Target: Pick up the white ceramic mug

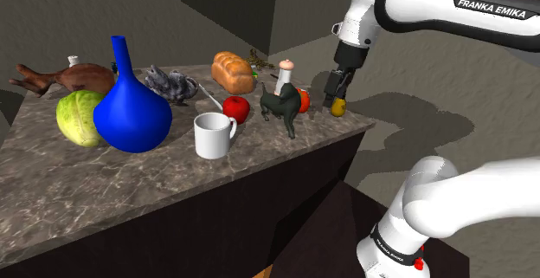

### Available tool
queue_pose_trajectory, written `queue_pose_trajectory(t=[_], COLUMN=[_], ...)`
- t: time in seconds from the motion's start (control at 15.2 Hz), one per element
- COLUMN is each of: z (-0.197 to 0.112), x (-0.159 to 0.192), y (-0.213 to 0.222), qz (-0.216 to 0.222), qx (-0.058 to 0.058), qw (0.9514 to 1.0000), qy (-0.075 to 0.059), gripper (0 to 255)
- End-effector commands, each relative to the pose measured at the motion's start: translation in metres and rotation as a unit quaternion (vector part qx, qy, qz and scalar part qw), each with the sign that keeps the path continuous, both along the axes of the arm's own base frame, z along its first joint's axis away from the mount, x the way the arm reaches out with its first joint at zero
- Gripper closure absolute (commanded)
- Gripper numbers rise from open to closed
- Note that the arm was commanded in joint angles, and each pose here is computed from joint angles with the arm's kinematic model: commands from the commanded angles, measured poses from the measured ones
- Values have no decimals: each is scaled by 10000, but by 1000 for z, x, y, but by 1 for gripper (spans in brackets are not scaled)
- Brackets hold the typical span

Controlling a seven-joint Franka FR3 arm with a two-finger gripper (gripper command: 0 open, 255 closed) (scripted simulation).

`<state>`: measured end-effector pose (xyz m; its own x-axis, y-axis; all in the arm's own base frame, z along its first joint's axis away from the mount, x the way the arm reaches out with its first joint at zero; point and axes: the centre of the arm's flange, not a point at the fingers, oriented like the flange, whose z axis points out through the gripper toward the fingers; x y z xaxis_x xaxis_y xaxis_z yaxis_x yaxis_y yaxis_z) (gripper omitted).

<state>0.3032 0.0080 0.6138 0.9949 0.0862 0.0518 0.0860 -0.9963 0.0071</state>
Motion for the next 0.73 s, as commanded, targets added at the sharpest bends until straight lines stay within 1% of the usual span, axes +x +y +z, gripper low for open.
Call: queue_pose_trajectory(t=[0.0, 0.66], z=[0, -26], x=[0, 83], y=[0, 101], qz=[0, 162], qx=[0, -2], qw=[10000, 9999], qy=[0, 54], gripper=[0, 0])
